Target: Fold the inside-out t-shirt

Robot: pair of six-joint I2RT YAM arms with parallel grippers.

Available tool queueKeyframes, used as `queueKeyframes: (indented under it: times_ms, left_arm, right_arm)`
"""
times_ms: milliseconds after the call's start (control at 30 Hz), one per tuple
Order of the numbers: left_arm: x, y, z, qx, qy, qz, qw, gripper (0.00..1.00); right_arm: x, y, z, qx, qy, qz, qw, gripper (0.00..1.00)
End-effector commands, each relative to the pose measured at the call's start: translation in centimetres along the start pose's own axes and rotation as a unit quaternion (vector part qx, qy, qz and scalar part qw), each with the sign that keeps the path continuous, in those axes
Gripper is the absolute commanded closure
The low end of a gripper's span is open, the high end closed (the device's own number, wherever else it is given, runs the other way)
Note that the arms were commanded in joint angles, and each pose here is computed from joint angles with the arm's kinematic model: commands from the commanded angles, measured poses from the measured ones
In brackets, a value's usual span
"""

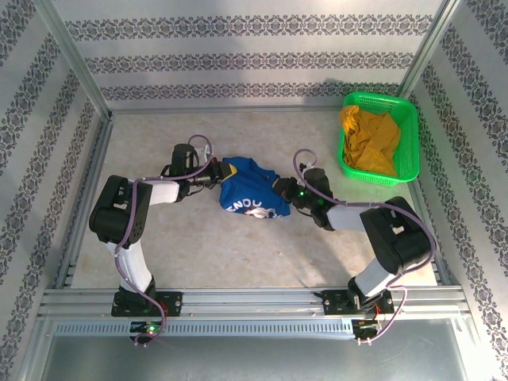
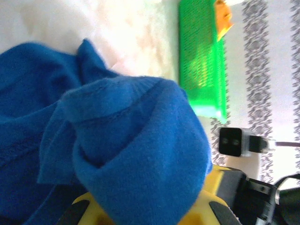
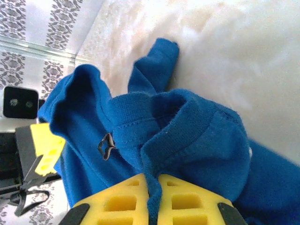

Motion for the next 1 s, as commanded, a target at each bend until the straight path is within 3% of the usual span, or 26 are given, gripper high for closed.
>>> queueKeyframes:
  times_ms: [0, 167, 233, 367, 467, 533, 700, 800, 967]
  left_arm:
    - [0.2, 3.0, 0.3, 0.093, -0.016, -0.007, 0.995, 1.00]
    - [0.0, 5.0, 0.0, 0.159, 0.010, -0.008, 0.987, 1.00]
    - [0.0, 5.6, -0.1, 0.188, 0.026, -0.009, 0.982, 0.94]
    - [0.3, 5.1, 0.0, 0.205, 0.042, -0.028, 0.977, 0.77]
    - [1.1, 2.1, 1.2, 0.191, 0.019, -0.061, 0.980, 0.65]
    - [1.7, -0.5, 2.3, 0.173, -0.002, -0.083, 0.981, 0.52]
    - [1.5, -5.6, 4.4, 0.119, -0.028, -0.101, 0.987, 0.40]
    - [0.5, -6.6, 4.3, 0.085, -0.036, -0.089, 0.992, 0.38]
    - [-1.0, -5.2, 0.9, 0.049, -0.007, -0.050, 0.998, 0.37]
  right_arm:
    - [-2.1, -3.2, 1.5, -0.093, -0.035, -0.026, 0.995, 1.00]
    - [-3.4, -5.7, 1.8, -0.159, -0.039, -0.046, 0.985, 1.00]
    - [-3.8, -6.7, 2.0, -0.189, -0.038, -0.059, 0.979, 1.00]
    - [-3.8, -6.6, 2.9, -0.209, -0.043, -0.057, 0.975, 0.58]
    - [-2.8, -4.6, 4.5, -0.193, -0.058, -0.032, 0.979, 0.50]
    - [-2.0, -2.8, 5.8, -0.185, -0.064, -0.008, 0.981, 0.49]
    - [-0.6, 1.9, 7.4, -0.130, -0.043, 0.035, 0.990, 0.58]
    - [-0.7, 4.4, 5.8, -0.088, -0.012, 0.049, 0.995, 0.69]
    - [-2.7, 8.4, 0.6, -0.041, 0.037, 0.077, 0.996, 0.78]
Point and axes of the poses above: each hand's point on the last joint's axis, 136 mm out from that joint toward the fingers, its own z axis back along the fingers, its own y axis along the line the jaws close on, x = y × z, the point moved 9 cm from there along z, back along the fingers, and after that the axes turned 5 degrees about z, right-handed, at the moved point
